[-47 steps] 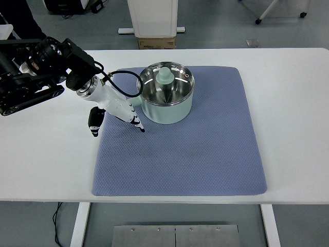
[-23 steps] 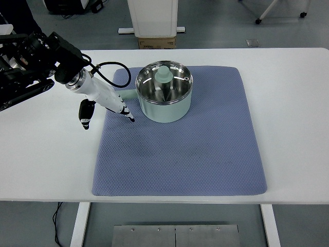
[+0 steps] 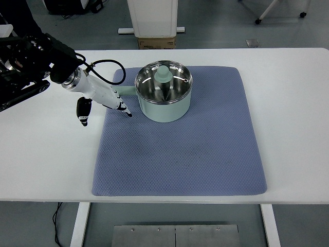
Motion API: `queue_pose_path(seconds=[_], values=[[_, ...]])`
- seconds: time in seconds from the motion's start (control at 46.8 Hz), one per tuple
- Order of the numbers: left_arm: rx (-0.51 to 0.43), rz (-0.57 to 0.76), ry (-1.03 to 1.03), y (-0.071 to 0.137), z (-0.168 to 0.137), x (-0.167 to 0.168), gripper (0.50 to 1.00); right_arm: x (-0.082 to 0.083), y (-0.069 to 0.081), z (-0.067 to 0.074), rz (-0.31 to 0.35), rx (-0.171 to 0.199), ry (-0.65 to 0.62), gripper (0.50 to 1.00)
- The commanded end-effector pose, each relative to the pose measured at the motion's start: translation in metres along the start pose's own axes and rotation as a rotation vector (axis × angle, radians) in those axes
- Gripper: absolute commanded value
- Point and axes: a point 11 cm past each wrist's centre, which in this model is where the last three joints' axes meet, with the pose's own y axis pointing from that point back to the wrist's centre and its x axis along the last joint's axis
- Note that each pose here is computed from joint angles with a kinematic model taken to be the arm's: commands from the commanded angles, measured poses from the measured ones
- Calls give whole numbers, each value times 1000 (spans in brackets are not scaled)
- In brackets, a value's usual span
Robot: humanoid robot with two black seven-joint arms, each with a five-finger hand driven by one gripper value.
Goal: Rotate green pot handle
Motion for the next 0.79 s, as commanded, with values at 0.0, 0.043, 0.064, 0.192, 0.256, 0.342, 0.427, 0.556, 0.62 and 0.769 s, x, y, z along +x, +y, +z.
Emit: queue_pose_path(seconds=[0.0, 0.043, 0.064, 0.192, 0.256, 0.342, 0.427, 0.556, 0.62, 0.769], values=[[1, -2, 1, 0, 0, 0, 1000, 0, 0, 0, 0, 1, -2, 1000], [4, -2, 2, 0, -1, -1, 1000, 0, 0, 0, 0, 1, -2, 1000], [5, -2, 3, 1, -2, -1, 1000, 0, 0, 0, 0, 1, -2, 1000], [5, 6, 6, 3, -2, 3, 1000, 0, 0, 0, 0, 1, 1, 1000], [3, 6, 6, 3, -1, 5, 1000, 0, 0, 0, 0, 1, 1, 1000], [0, 7, 4, 3, 0, 6, 1000, 0, 0, 0, 0, 1, 1, 1000], [1, 10, 1, 4, 0, 8, 1000, 0, 0, 0, 0, 1, 1, 1000], [8, 19, 0, 11, -2, 11, 1000, 0, 0, 0, 0, -1, -2, 1000], [11, 32, 9, 19, -4, 11, 1000, 0, 0, 0, 0, 1, 1, 1000], [15, 72, 14, 33, -5, 25, 1000, 0, 0, 0, 0, -1, -2, 1000]])
